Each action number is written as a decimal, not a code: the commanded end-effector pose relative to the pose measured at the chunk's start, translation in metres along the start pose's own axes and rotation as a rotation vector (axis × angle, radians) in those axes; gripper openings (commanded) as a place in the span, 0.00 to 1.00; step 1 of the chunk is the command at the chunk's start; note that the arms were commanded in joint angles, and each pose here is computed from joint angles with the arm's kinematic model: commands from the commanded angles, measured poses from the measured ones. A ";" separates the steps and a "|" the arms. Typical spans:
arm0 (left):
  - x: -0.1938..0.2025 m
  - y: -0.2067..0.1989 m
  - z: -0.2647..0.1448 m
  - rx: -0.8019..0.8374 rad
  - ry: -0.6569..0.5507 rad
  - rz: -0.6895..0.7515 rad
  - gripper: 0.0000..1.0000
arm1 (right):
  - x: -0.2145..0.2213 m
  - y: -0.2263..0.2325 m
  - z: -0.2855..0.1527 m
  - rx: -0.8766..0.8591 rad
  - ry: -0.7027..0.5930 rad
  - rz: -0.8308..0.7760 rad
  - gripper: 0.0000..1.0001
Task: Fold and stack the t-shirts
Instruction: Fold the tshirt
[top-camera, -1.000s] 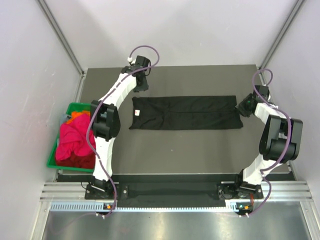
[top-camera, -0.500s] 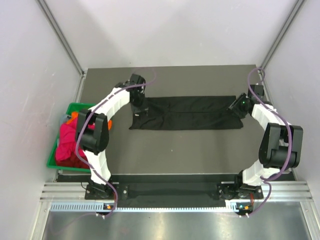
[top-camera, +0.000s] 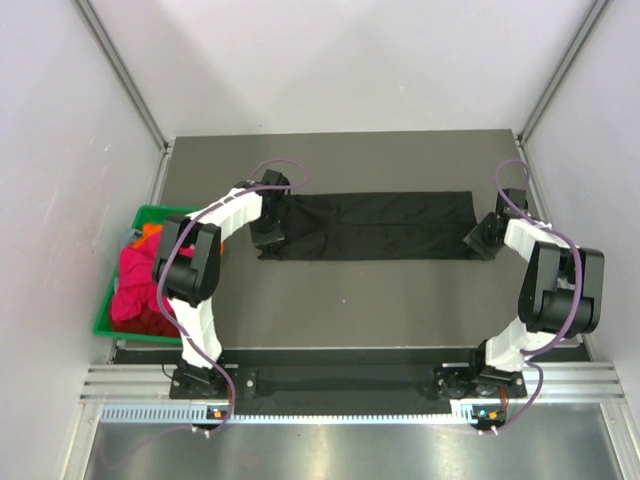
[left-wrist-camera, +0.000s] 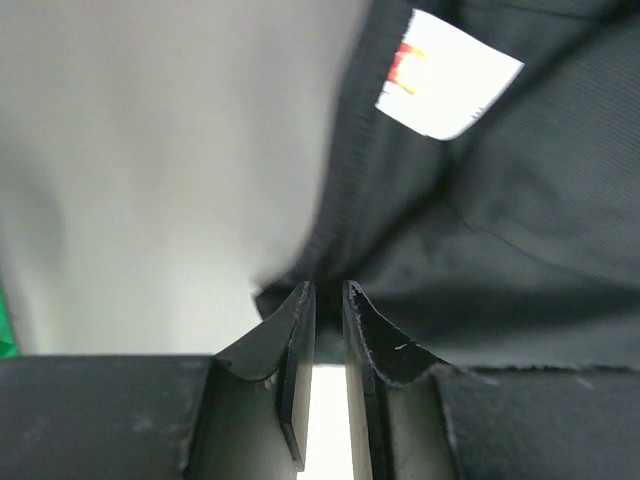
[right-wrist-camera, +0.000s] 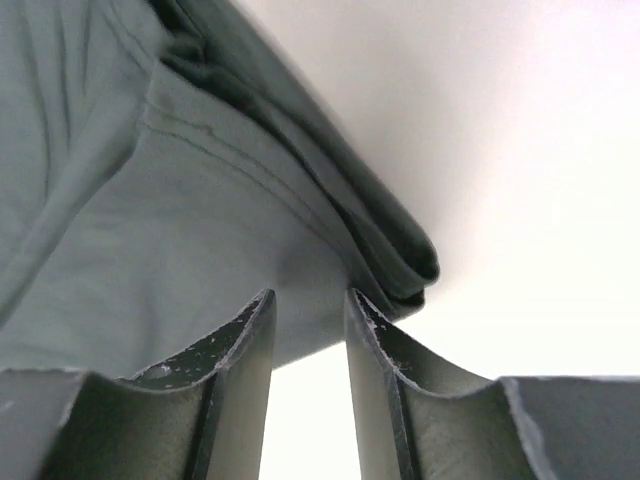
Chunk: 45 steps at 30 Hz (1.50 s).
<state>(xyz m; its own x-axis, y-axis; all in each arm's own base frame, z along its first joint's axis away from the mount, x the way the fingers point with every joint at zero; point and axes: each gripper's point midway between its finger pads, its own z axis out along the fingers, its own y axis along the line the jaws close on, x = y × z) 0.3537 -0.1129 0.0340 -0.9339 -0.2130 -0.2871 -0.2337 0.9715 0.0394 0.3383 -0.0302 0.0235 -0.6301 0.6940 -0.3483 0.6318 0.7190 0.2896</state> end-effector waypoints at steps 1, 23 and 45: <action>-0.008 0.021 0.008 -0.124 -0.045 -0.016 0.23 | -0.004 -0.016 0.009 0.048 -0.016 -0.013 0.35; 0.002 -0.004 -0.050 0.163 -0.109 -0.060 0.43 | -0.009 -0.030 0.005 0.106 -0.056 -0.001 0.24; 0.028 0.048 0.015 -0.156 -0.048 -0.105 0.23 | -0.012 -0.054 0.007 0.156 -0.062 0.025 0.22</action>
<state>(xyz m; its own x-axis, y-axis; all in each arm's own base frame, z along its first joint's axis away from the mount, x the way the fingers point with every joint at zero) 0.3246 -0.0923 0.0201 -0.8952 -0.3054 -0.3244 -0.3406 0.9385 0.0562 0.3372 -0.0529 0.0212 -0.5833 0.7192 -0.3775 0.6714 0.6885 0.2744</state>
